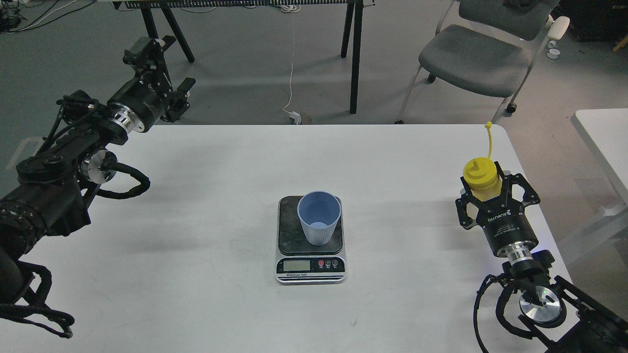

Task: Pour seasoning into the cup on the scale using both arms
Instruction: 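Reach the right gripper to the yellow squeeze bottle and grasp it, then lift the yellow bottle and tilt its nozzle down over the blue cup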

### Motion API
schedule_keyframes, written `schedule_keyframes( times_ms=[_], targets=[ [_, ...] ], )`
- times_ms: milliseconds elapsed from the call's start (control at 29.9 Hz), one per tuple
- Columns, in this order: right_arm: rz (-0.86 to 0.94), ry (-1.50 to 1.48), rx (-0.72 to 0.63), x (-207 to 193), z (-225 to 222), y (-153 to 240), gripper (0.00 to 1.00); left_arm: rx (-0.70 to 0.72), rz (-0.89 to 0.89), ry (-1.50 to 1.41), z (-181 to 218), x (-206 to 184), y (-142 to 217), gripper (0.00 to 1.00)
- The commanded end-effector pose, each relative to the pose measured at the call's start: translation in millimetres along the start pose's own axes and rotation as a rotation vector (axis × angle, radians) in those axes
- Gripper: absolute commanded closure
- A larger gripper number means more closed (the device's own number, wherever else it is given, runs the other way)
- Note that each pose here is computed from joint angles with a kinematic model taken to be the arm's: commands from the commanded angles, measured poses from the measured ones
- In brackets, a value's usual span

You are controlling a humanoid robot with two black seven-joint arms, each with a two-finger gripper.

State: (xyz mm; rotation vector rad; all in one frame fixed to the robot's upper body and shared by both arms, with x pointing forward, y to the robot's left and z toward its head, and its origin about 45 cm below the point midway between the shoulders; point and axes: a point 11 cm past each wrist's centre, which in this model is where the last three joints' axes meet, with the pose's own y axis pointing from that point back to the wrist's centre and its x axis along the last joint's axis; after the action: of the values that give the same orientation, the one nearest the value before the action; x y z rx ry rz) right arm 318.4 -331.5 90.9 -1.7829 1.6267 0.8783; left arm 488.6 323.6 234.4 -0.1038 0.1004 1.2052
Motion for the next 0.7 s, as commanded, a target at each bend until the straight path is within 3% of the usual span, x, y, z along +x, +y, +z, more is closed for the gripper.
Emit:
schedule_keyframes(
  times_ms=[0,334,668],
  targets=[
    [-0.032,0.028,-0.026,-7,3,-2,0.57,0.000,-0.001,0.001,0,-1,0,0.01],
    [-0.652,0.444,-0.198,-153,5,-22,0.61,0.000,-0.007,0.006,-2,-3,-1,0.01],
    [-0.765,1.179,-0.229,-193,17,-51,0.64,0.001,-0.014,0.012,-4,-8,-3,0.01]
  ],
)
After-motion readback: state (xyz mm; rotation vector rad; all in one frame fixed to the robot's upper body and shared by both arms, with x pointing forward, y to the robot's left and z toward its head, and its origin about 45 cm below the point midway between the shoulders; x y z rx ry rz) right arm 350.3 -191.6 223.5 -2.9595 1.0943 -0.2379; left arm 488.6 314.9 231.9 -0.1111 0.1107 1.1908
